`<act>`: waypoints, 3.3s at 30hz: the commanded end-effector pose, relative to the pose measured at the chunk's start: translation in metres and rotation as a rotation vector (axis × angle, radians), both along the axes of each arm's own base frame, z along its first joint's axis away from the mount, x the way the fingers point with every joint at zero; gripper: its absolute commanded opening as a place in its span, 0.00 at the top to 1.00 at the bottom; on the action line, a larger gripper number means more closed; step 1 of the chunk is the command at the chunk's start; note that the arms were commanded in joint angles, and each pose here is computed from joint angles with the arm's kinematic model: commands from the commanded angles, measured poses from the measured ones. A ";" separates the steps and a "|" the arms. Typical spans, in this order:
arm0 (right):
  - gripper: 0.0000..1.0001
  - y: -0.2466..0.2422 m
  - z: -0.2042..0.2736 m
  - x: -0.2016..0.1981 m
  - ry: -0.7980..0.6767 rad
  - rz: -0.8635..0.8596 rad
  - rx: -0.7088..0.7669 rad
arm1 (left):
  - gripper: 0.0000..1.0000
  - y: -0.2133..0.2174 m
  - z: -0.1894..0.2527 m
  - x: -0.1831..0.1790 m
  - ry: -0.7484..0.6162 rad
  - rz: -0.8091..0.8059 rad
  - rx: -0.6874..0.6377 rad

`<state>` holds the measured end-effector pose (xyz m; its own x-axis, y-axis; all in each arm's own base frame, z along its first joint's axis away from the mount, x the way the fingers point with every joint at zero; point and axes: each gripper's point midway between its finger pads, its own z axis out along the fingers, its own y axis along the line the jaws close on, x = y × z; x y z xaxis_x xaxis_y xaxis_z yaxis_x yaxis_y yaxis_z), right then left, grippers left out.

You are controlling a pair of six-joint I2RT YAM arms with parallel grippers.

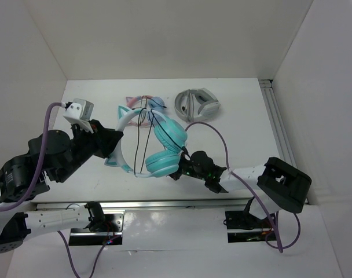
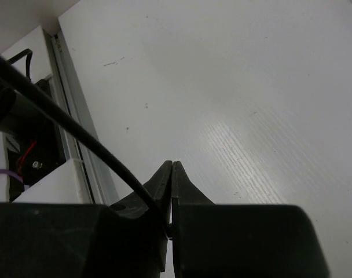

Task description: Wrap the headphones

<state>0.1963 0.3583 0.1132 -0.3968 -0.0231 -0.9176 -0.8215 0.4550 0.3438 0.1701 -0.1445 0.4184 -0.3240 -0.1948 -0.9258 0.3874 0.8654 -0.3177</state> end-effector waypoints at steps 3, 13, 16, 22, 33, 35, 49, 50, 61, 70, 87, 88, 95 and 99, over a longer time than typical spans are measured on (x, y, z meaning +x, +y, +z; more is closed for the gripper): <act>0.94 0.006 0.029 -0.005 -0.068 0.000 0.083 | 1.00 0.001 0.045 0.000 -0.061 0.023 -0.204; 0.76 0.007 0.034 -0.008 -0.071 0.018 0.094 | 1.00 -0.001 0.043 0.003 -0.058 0.033 -0.195; 0.73 0.009 0.034 -0.009 -0.076 0.029 0.088 | 1.00 -0.001 0.043 0.003 -0.058 0.033 -0.195; 0.76 0.016 0.039 -0.009 -0.083 0.038 0.099 | 1.00 -0.001 0.043 0.003 -0.058 0.033 -0.195; 0.37 0.020 0.034 0.028 -0.146 -0.161 -0.020 | 1.00 -0.003 0.043 0.002 -0.056 0.023 -0.180; 0.37 0.024 0.032 0.026 -0.142 -0.151 -0.029 | 1.00 -0.004 0.042 0.001 -0.055 0.013 -0.181; 0.59 0.029 0.003 0.022 -0.082 -0.107 -0.034 | 1.00 -0.005 0.046 -0.001 -0.053 0.004 -0.197; 0.59 0.031 0.005 0.020 -0.085 -0.096 -0.023 | 1.00 -0.005 0.046 -0.001 -0.053 0.004 -0.197; 1.00 0.033 0.009 0.026 -0.089 -0.105 -0.016 | 1.00 -0.007 0.045 0.000 -0.053 0.004 -0.197; 1.00 0.023 0.010 -0.002 -0.047 -0.155 -0.053 | 1.00 0.024 0.024 0.019 -0.033 0.228 -0.167; 1.00 0.011 0.077 -0.147 -0.208 -0.214 -0.229 | 1.00 0.041 -0.052 0.071 0.054 0.641 0.128; 1.00 0.012 0.084 -0.151 -0.216 -0.212 -0.231 | 1.00 0.044 -0.063 0.072 0.071 0.651 0.186; 1.00 0.011 0.132 -0.156 -0.338 -0.244 -0.317 | 1.00 0.027 -0.103 0.078 0.162 0.565 0.391; 1.00 0.005 0.157 -0.148 -0.424 -0.265 -0.404 | 1.00 0.014 -0.125 0.071 0.194 0.405 0.515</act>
